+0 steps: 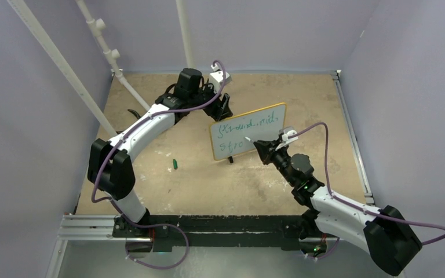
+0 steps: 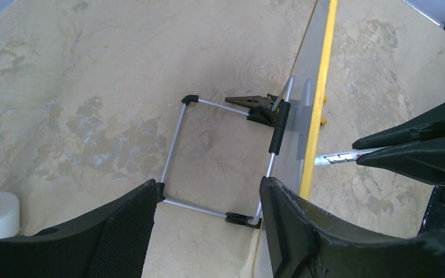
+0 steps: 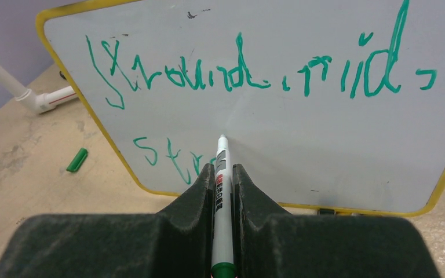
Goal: Write a sentence on the whiteboard
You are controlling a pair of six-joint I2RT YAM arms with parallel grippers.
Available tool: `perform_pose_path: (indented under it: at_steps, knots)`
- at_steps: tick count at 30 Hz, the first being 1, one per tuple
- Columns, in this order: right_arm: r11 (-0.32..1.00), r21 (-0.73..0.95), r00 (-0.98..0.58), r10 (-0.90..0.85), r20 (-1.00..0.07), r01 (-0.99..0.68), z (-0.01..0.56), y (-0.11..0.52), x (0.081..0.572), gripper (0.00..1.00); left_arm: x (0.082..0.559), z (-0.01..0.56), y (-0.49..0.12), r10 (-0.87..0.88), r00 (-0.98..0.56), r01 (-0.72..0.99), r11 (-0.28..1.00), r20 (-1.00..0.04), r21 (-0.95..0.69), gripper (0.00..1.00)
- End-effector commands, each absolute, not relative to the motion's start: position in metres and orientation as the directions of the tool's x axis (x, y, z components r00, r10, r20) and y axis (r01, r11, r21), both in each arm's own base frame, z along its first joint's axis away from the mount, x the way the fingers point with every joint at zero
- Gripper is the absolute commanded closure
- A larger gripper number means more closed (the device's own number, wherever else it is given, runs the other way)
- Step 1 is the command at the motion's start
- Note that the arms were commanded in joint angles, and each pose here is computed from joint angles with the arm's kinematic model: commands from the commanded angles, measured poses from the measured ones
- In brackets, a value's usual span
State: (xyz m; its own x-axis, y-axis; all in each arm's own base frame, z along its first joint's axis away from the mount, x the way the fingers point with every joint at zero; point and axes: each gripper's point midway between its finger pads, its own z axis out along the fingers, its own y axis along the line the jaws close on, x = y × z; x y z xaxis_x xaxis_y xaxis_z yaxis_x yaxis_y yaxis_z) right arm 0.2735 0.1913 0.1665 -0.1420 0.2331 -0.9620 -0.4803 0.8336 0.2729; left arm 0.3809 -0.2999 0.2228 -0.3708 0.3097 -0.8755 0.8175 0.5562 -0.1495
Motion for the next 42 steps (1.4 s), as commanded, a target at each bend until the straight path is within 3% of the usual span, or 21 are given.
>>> perform_pose_path:
  at_steps: [1, 5, 15, 21, 31, 35, 42]
  knots:
    - [0.828, 0.251, -0.099, 0.233, -0.967, -0.501, 0.177, 0.194, 0.278, 1.0, 0.371, 0.24, -0.32, 0.277, -0.303, 0.872, 0.467, -0.912, -0.148, 0.36]
    - [0.824, 0.251, -0.088, 0.24, -0.967, -0.508, 0.181, 0.194, 0.275, 1.0, 0.368, 0.242, -0.324, 0.276, -0.299, 0.871, 0.47, -0.913, -0.143, 0.36]
    - [0.821, 0.228, -0.058, 0.233, -0.971, -0.524, 0.19, 0.191, 0.269, 1.0, 0.386, 0.299, -0.305, 0.134, -0.237, 0.773, 0.626, -0.962, -0.103, 0.36]
    - [0.843, 0.238, -0.104, 0.214, -0.971, -0.483, 0.178, 0.19, 0.278, 1.0, 0.358, 0.289, -0.326, 0.16, -0.288, 0.86, 0.477, -0.944, -0.181, 0.35]
    - [0.846, 0.24, -0.139, 0.197, -0.97, -0.476, 0.171, 0.194, 0.282, 1.0, 0.346, 0.243, -0.341, 0.273, -0.353, 0.879, 0.424, -0.895, -0.217, 0.37]
    - [0.848, 0.238, -0.148, 0.19, -0.971, -0.474, 0.168, 0.196, 0.284, 1.0, 0.347, 0.232, -0.34, 0.308, -0.341, 0.884, 0.427, -0.888, -0.191, 0.43]
    - [0.856, 0.229, -0.154, 0.177, -0.972, -0.463, 0.164, 0.196, 0.289, 1.0, 0.345, 0.224, -0.339, 0.329, -0.32, 0.895, 0.411, -0.888, -0.17, 0.65]
